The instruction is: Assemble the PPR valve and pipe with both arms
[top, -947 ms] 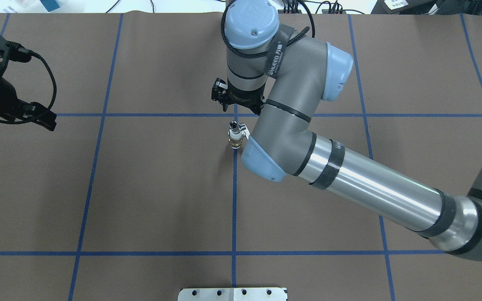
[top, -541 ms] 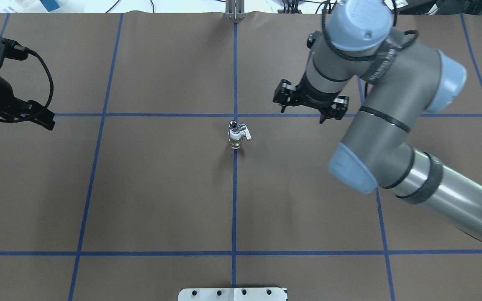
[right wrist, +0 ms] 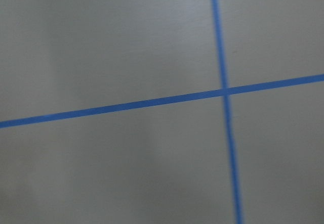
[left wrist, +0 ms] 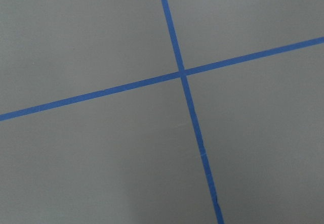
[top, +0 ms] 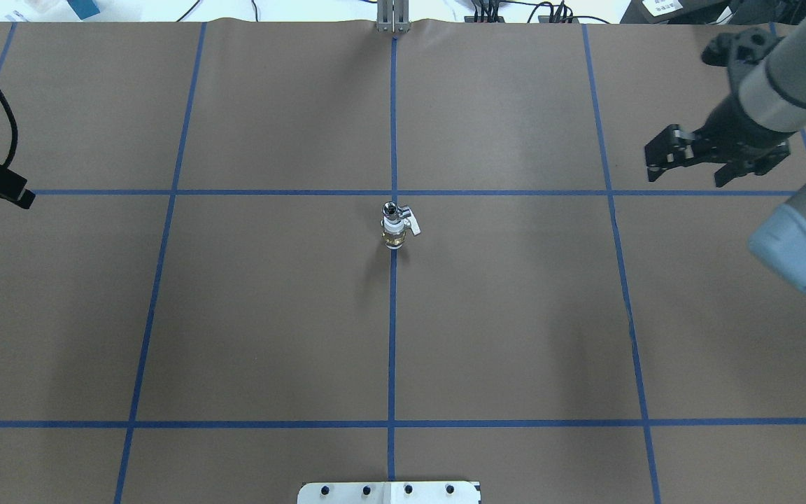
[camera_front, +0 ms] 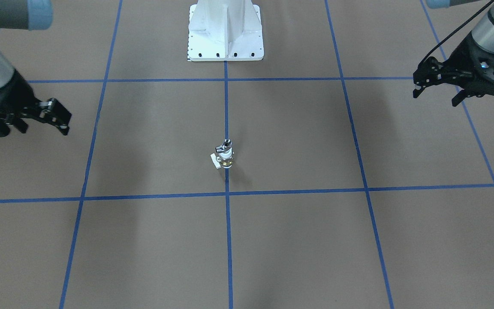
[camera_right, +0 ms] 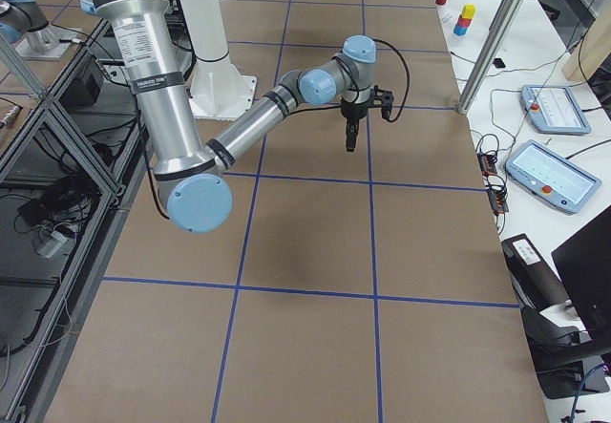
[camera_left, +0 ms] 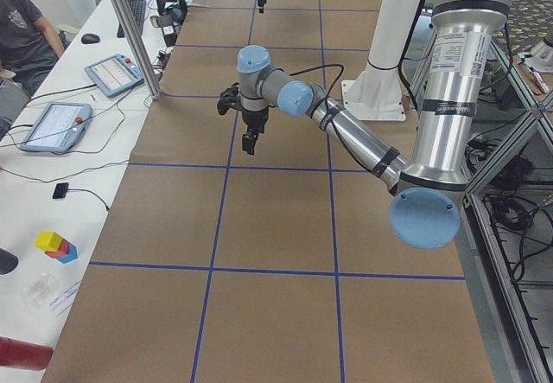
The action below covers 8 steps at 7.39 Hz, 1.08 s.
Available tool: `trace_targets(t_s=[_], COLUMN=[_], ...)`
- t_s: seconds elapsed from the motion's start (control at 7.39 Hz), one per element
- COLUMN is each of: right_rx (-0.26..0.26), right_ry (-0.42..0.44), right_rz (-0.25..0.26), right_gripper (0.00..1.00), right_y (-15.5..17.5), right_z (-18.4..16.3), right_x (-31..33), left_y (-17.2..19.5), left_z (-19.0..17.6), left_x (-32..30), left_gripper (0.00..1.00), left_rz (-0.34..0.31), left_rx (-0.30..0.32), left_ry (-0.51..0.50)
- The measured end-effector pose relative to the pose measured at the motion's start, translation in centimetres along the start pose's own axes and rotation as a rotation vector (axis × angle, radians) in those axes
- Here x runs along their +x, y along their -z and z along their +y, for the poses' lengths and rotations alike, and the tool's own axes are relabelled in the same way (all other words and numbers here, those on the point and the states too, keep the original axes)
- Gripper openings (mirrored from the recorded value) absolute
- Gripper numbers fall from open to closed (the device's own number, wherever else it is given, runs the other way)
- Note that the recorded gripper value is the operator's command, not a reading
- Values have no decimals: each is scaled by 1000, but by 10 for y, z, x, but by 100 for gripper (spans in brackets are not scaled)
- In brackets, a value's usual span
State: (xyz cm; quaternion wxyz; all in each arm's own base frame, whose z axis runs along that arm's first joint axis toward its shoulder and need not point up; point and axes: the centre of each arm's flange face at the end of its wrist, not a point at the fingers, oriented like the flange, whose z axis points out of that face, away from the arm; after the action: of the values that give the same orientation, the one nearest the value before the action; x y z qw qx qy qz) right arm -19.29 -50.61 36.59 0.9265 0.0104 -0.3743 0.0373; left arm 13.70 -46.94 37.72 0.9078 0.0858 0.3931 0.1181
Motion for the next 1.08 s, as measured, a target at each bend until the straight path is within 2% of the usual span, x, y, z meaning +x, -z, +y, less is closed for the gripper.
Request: trace_targets(t_s=[0.27,0.54,0.81,1.08], right_rx=[-20,-30,-30,-31], right_ry=[76,121,136,135], right_rz=[4,1,-6,-7], right_gripper=[100,100,99,100], right_y=[14,21,25,25], right_z=[0,14,24,25], right_x=[117,186,212,218], left_y=[4,2,-6,-9], left_z=[8,13,13,15], left_x=[-36,-75,-105,-120], left_gripper=[100,100,100,100], left_rz=[-10,-30,-44,-23], left_rx=[-5,-16,-37,-60], left_ry=[-9,-28,-23,21])
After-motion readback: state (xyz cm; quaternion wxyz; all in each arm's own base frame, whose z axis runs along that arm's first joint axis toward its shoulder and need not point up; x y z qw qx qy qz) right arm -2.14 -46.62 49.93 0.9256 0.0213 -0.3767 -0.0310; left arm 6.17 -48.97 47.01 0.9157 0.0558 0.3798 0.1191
